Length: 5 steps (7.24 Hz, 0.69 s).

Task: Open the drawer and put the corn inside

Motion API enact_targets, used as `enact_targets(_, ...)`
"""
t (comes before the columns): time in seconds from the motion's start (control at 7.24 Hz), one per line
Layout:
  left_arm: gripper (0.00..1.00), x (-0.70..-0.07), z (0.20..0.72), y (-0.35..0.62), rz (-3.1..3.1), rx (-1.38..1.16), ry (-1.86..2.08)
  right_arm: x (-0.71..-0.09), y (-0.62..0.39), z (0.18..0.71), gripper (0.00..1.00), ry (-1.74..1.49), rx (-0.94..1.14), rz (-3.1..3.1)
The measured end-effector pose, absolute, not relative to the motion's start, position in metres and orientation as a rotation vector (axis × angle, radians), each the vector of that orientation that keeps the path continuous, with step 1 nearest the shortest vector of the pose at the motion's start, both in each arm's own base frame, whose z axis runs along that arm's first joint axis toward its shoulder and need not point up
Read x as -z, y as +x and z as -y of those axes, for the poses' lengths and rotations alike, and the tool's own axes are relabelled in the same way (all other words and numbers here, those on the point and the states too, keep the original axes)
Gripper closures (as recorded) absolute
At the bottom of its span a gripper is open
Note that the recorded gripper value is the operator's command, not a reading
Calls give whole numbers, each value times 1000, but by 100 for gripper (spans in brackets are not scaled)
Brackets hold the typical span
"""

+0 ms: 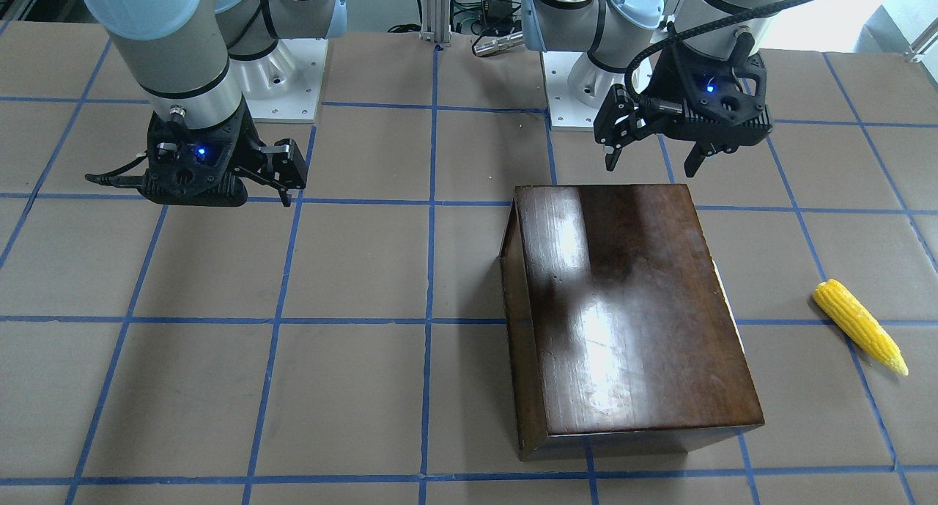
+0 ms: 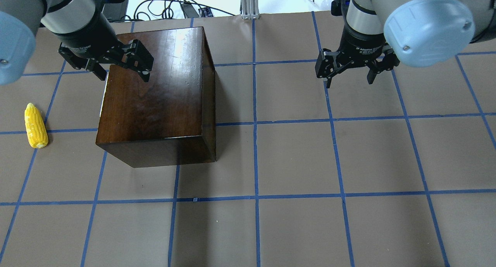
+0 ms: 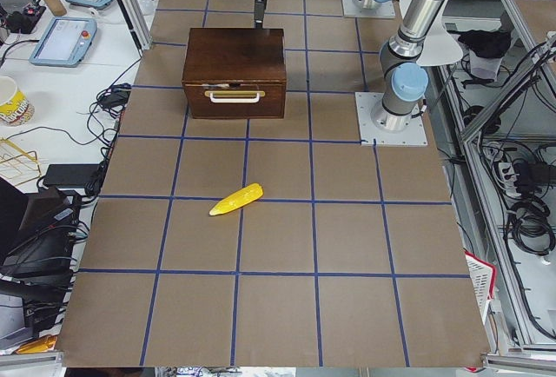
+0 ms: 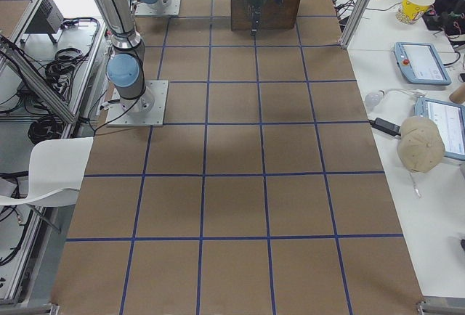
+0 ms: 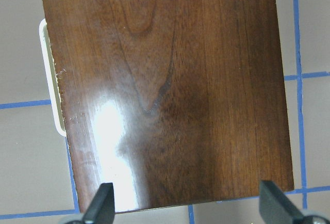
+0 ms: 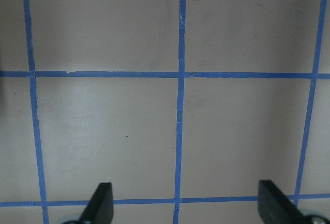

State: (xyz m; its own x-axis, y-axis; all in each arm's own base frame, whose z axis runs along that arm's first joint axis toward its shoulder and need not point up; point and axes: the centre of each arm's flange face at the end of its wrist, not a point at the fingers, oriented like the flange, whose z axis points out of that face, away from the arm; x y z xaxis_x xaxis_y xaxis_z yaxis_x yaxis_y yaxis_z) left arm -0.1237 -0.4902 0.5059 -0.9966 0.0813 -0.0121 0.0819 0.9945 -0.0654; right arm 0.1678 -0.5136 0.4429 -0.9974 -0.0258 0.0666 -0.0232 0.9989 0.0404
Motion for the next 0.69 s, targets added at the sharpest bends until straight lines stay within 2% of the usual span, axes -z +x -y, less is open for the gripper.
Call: enact_targets(0.69,0,-510,494,-118,-3129,112,113,-443,168,514,0,38,62,3074)
